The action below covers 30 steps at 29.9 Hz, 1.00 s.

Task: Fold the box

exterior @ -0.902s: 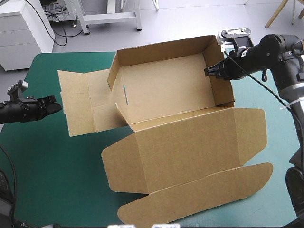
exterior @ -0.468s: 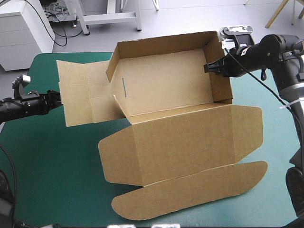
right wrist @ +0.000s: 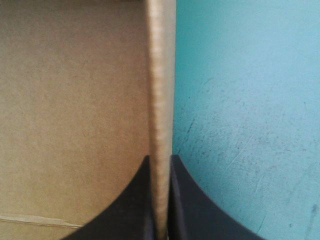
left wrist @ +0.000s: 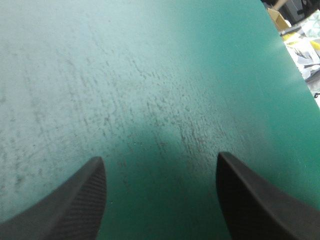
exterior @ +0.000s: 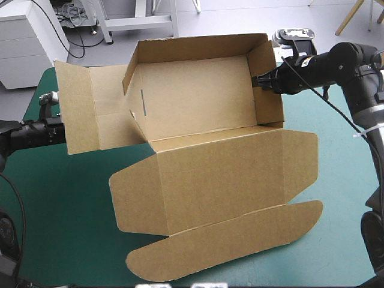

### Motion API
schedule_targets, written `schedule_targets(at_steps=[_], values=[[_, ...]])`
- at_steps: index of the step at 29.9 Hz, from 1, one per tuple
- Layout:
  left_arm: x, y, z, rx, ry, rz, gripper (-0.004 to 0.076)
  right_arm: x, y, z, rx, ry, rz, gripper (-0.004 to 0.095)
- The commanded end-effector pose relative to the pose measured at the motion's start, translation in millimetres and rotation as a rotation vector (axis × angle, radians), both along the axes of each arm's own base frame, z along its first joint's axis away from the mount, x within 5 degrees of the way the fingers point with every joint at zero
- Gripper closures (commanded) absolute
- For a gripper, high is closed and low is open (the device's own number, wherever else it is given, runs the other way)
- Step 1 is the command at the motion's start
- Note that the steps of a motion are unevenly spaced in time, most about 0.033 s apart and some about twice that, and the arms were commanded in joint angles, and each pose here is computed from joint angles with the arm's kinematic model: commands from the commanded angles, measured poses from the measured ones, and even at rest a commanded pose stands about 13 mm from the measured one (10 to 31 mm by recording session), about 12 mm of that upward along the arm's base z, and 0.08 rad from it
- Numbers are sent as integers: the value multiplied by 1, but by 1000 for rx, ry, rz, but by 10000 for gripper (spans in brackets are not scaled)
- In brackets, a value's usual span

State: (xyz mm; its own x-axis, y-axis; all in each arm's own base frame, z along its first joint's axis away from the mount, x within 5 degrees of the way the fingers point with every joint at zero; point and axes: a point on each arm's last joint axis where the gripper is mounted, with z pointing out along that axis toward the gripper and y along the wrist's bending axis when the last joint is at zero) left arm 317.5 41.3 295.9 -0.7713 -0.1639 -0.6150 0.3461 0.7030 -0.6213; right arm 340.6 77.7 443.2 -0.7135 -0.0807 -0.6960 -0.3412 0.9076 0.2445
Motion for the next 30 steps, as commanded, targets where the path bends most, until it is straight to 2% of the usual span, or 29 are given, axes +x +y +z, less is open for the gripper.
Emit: schedule_targets(at_steps=[1,5,8,15,25,30], values=[[0,-15,28,-73,-115,-1,265,-15,-1,29,63,-119,-7,926],[1,-22,38,-173,-176,-24,265,-13,-1,30,51,-147,0,926],[-4,-28,49,-262,-255,-114,265,-8,-2,28,49,-180,-21,926],[-6,-42,61,-299,-332,-144,265,2,-9,13,-23,-207,-76,925],[-9,-95,69,-382,-356,-290,265,6,-9,10,-10,-224,-99,925],[-10,-109,78,-397,-400,-338,265,6,-10,11,-10,-234,-103,925]])
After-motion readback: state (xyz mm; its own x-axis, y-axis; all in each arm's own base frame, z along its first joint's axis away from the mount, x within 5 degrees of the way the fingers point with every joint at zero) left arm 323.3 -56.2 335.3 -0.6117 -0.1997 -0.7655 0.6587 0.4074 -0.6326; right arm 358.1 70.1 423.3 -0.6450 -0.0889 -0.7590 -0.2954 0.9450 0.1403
